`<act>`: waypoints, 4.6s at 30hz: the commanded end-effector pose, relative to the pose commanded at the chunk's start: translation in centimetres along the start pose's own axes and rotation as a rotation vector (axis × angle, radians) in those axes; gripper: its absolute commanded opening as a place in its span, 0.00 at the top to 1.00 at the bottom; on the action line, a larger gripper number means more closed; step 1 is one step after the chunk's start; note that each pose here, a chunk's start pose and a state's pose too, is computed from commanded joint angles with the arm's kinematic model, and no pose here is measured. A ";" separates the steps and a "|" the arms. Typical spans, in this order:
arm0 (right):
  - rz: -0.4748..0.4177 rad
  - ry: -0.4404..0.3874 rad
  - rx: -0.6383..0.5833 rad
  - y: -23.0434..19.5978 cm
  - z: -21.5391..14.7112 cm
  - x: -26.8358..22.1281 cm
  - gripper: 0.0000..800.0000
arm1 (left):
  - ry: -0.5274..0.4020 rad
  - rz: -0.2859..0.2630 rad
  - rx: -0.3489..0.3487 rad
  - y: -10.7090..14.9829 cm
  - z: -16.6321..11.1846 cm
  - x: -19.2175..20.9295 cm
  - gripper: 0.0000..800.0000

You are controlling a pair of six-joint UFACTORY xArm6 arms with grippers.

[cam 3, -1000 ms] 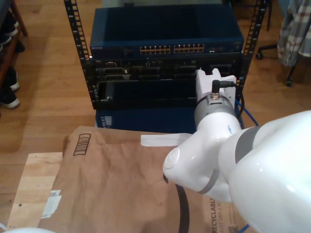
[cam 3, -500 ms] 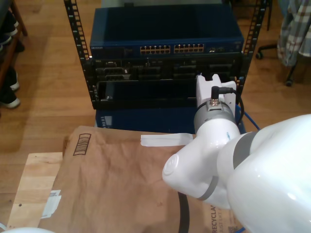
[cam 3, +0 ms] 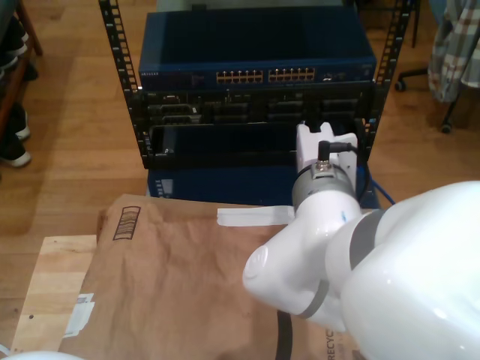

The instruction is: Grab the cable and plug it in

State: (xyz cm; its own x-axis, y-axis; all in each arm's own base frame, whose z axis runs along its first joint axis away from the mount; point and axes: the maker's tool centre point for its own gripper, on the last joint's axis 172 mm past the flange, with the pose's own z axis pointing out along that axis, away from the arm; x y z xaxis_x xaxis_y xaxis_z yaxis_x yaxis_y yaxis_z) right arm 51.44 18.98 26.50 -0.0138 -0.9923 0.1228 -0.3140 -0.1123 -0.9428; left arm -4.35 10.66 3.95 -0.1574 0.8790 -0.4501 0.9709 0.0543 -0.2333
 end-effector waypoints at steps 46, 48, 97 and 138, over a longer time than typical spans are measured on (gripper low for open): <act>-0.052 -0.072 -0.011 -1.8 -2.4 -1.3 1.00 | 0.000 0.000 0.000 0.0 0.0 0.0 0.00; -0.052 -0.069 -0.013 -1.7 -2.4 -1.2 1.00 | 0.000 0.000 0.000 0.0 0.0 0.0 0.00; 0.072 0.082 0.008 -3.8 1.8 6.8 1.00 | 0.000 0.000 0.000 0.0 0.0 0.0 0.00; 0.226 0.213 0.189 -5.1 9.4 6.6 1.00 | 0.000 0.000 0.000 0.0 0.0 0.0 0.00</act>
State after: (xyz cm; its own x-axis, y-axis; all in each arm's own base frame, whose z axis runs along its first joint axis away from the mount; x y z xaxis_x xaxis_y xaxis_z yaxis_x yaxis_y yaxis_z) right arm 61.92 12.57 29.23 -0.2666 -0.9624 -0.0521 -0.0997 0.0813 -0.9917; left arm -4.35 10.66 3.95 -0.1574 0.8790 -0.4501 0.9709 0.0543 -0.2333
